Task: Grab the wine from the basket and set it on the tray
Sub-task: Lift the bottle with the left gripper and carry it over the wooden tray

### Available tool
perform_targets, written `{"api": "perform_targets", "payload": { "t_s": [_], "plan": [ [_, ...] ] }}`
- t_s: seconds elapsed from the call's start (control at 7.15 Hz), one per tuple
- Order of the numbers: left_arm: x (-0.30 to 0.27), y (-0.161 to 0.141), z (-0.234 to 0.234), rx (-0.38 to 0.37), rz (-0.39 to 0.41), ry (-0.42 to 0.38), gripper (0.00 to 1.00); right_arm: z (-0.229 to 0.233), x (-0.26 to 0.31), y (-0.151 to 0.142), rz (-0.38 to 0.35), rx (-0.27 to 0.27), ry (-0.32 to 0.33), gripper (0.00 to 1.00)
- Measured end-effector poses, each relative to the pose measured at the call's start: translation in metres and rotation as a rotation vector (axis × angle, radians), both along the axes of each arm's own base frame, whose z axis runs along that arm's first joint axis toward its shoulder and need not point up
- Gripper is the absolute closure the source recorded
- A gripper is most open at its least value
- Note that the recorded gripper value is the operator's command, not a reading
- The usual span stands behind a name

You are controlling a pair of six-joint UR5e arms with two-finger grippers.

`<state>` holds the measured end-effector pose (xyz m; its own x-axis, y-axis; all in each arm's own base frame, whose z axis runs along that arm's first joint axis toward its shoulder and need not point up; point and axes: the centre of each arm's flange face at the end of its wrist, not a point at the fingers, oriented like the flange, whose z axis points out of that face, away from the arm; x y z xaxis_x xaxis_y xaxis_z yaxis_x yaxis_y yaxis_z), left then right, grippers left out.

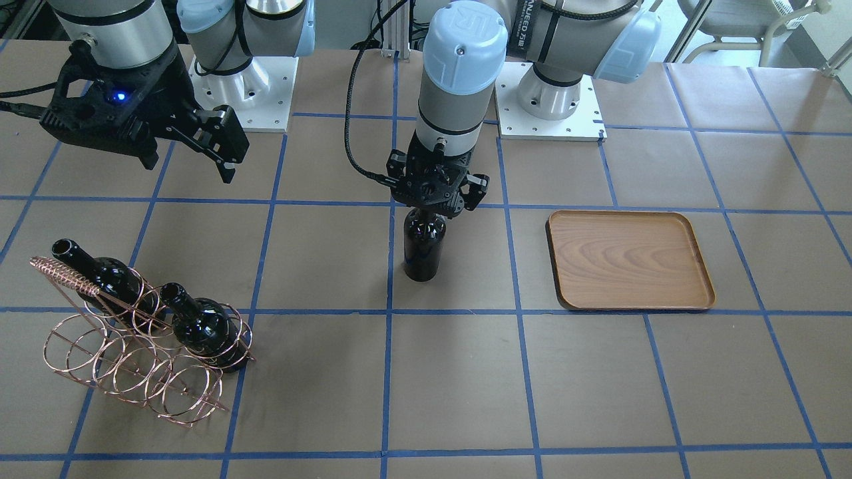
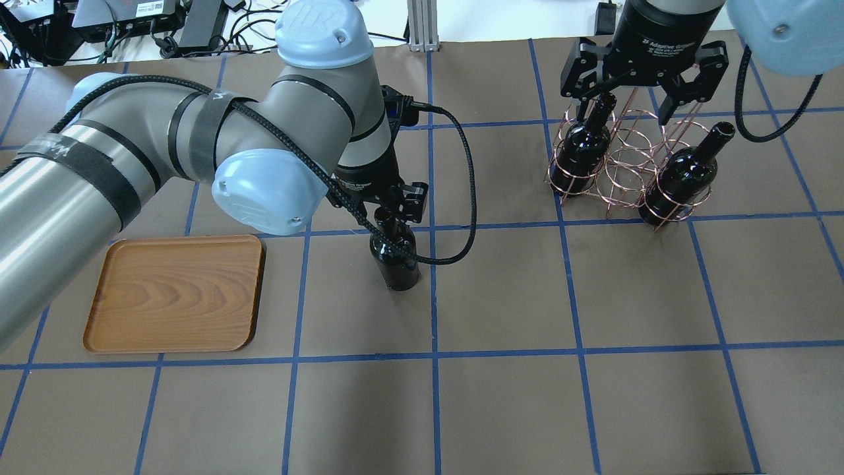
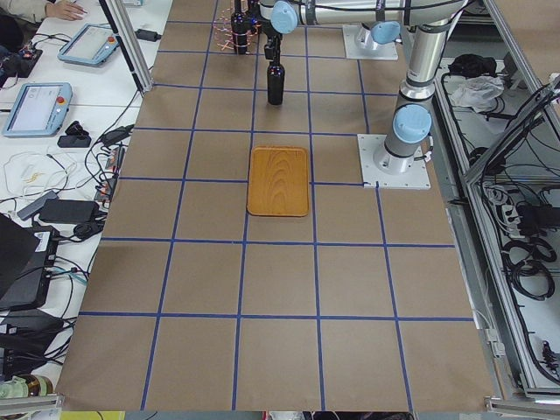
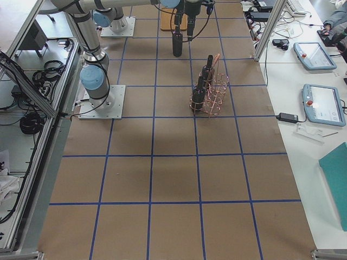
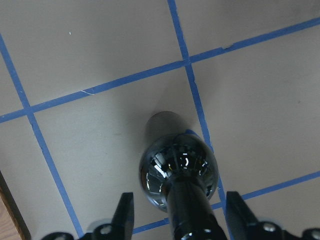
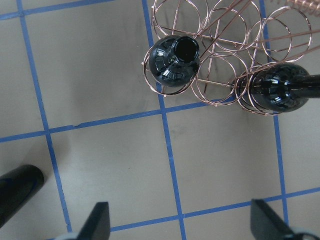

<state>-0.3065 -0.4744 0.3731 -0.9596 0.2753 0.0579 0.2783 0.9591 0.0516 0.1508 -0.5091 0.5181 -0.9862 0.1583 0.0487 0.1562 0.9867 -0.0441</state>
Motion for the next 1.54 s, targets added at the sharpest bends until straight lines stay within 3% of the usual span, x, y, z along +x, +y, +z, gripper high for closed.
{"api": "perform_targets", "payload": {
  "t_s": [0.14,0.28,0.42,1.12,1.54],
  "plan": [
    [0.000,0.000,0.000,0.000,-0.001,0.002,0.49,0.000,0.000,0.000,0.000,0.001,0.000,0.00],
    [-0.001,0.000,0.000,0.001,-0.001,0.002,0.80,-0.001,0.000,0.000,0.000,0.001,0.000,0.00],
    [-0.001,0.001,0.000,0.004,-0.003,0.002,1.00,-0.001,0.000,0.000,0.000,0.001,0.000,0.00],
    [0.003,0.007,0.012,0.033,-0.003,-0.012,1.00,-0.001,0.000,0.000,-0.001,0.000,-0.002,0.00],
    [0.067,-0.027,0.063,0.022,0.049,-0.030,1.00,-0.001,0.000,0.000,-0.001,0.000,-0.001,0.00]
  ]
}}
